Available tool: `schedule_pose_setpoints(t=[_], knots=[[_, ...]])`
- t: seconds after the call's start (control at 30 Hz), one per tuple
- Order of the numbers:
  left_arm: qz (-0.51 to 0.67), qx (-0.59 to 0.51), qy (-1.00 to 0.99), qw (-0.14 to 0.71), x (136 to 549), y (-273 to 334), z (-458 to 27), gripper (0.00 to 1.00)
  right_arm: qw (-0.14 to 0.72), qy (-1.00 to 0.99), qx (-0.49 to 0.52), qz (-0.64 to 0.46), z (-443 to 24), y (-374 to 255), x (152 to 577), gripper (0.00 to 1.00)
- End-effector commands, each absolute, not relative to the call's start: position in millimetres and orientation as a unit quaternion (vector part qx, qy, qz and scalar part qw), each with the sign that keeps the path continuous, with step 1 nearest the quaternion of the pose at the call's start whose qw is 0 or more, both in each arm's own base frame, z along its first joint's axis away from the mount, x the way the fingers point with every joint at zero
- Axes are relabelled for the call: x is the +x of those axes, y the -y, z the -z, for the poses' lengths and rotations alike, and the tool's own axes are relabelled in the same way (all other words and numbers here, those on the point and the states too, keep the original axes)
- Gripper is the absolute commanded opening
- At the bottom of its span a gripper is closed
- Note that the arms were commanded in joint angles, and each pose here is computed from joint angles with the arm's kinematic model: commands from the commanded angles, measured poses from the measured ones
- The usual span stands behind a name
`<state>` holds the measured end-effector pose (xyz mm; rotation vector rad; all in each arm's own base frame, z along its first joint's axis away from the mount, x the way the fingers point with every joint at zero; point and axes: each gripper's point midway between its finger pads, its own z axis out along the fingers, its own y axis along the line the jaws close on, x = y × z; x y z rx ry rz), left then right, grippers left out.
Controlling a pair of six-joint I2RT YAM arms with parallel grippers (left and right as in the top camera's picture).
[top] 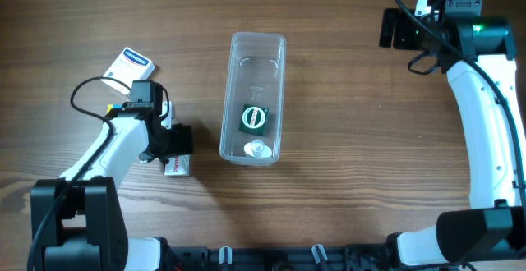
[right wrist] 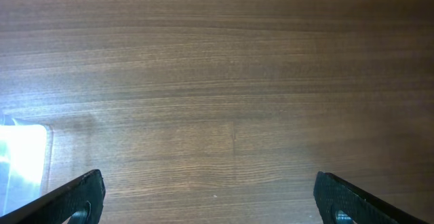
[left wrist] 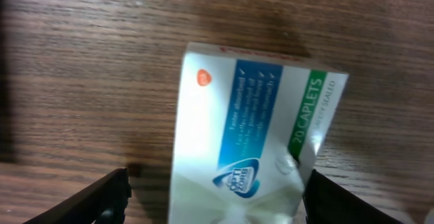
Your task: Pack container
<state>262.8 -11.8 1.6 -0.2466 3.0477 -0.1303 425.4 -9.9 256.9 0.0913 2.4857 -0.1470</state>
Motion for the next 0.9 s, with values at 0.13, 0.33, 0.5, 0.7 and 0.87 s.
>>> schedule_pose_setpoints(t=[0.13,0.33,0.5,0.7,0.87], knots=[[0.070,-0.077,-0.994,0.040,262,20,4,0.81,0.331,-0.941,0.045,0.055,-266,11,426,1.00],[0.071,-0.076,-0.993,0.050,267,20,4,0.72,0.331,-0.941,0.045,0.055,-266,11,426,1.00],[0.070,-0.076,-0.993,0.048,266,20,4,0.66,0.331,-0.941,0.045,0.055,-266,11,426,1.00],[0.057,-0.068,-0.995,0.050,266,20,5,0.68,0.331,-0.941,0.045,0.055,-266,11,426,1.00],[0.044,-0.044,-0.996,0.057,268,29,5,0.67,0.331,-0.941,0.045,0.055,-266,11,426,1.00]])
